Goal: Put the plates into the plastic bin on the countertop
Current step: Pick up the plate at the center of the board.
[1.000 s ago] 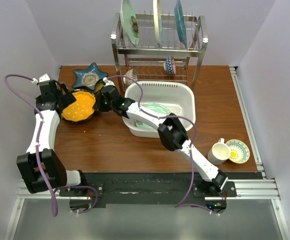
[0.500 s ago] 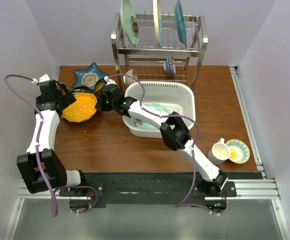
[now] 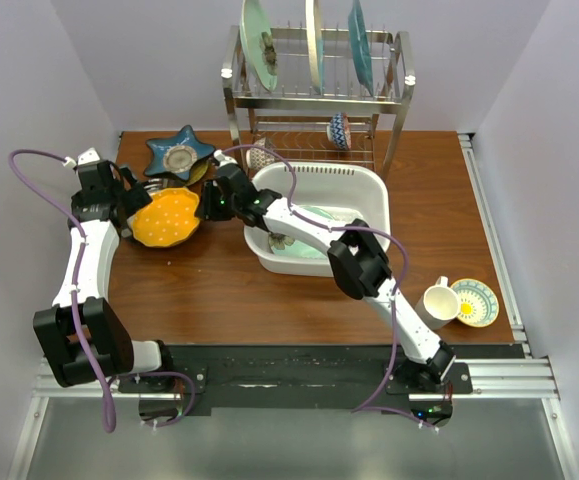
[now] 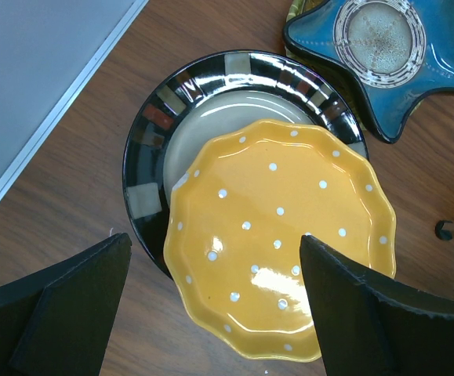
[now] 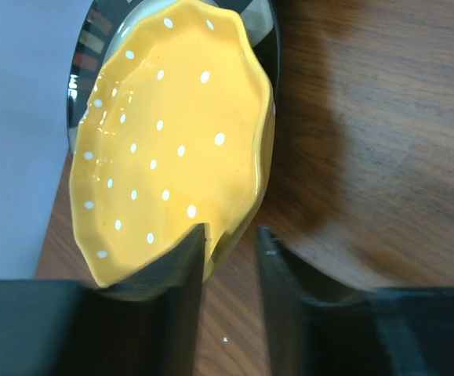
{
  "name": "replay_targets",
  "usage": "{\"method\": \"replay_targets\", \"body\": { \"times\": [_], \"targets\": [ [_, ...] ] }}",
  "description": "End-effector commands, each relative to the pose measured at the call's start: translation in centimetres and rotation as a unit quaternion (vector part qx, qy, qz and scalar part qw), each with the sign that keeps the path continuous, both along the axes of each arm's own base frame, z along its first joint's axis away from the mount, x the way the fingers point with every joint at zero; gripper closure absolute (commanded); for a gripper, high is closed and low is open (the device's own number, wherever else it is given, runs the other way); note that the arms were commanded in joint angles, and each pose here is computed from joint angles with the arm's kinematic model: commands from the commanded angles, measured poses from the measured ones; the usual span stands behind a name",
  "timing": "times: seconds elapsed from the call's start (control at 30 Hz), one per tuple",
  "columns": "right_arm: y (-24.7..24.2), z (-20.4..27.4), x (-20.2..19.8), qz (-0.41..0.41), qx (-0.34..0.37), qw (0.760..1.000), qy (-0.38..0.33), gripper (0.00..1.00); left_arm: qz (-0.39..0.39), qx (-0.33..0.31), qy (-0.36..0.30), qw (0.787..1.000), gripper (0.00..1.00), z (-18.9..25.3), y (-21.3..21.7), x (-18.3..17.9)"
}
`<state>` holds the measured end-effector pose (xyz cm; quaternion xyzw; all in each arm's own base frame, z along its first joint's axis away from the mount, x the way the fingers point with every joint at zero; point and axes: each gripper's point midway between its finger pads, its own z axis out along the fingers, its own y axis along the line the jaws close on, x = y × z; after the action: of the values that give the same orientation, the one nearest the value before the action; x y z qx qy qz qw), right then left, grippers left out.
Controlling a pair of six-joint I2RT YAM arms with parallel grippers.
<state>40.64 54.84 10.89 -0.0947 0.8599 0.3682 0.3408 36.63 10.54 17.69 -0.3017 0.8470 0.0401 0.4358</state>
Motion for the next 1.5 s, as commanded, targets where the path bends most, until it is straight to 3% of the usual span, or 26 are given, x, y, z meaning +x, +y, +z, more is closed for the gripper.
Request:
{"method": "replay_targets", "body": {
  "times": [0.0, 0.1, 0.37, 0.63, 0.73, 0.77, 0.87, 1.07, 1.47],
  "targets": [
    [0.1, 4.3, -0.1, 0.016, 0.031, 0.999, -0.024, 0.48, -0.003, 0.008, -0.021, 1.0, 0.07, 1.0, 0.4, 0.4],
    [0.2, 3.8, -0.2, 0.018, 0.028, 0.999, -0.02, 0.4, -0.004, 0.007, -0.022, 1.0, 0.07, 1.0, 0.4, 0.5],
    [1.2, 2.2, -0.4, 0.028, 0.039, 0.999, 0.005, 0.3, -0.005, 0.007, -0.021, 1.0, 0.07, 1.0, 0.3, 0.5],
    [2.7, -0.5, -0.7, 0.033, 0.068, 0.996, 0.048, 0.3, -0.003, 0.008, -0.021, 1.0, 0.07, 1.0, 0.4, 0.5],
    [2.8, -1.7, -0.9, 0.032, 0.066, 0.996, 0.059, 0.35, -0.004, 0.008, -0.021, 1.0, 0.07, 1.0, 0.3, 0.5],
    [2.9, -1.6, -1.0, 0.035, 0.069, 0.995, 0.06, 0.45, -0.005, 0.007, -0.022, 1.0, 0.07, 1.0, 0.3, 0.5],
    [2.9, -1.4, -1.1, 0.036, 0.083, 0.994, 0.061, 0.57, -0.003, 0.008, -0.021, 1.0, 0.07, 1.0, 0.4, 0.5],
    [2.9, -1.1, -1.3, 0.039, 0.107, 0.99, 0.081, 0.7, -0.003, 0.008, -0.019, 1.0, 0.07, 0.9, 0.4, 0.4],
    [1.9, 0.3, -1.2, 0.036, 0.11, 0.991, 0.071, 0.76, -0.002, 0.009, -0.018, 1.0, 0.07, 0.8, 0.4, 0.4]
  ]
}}
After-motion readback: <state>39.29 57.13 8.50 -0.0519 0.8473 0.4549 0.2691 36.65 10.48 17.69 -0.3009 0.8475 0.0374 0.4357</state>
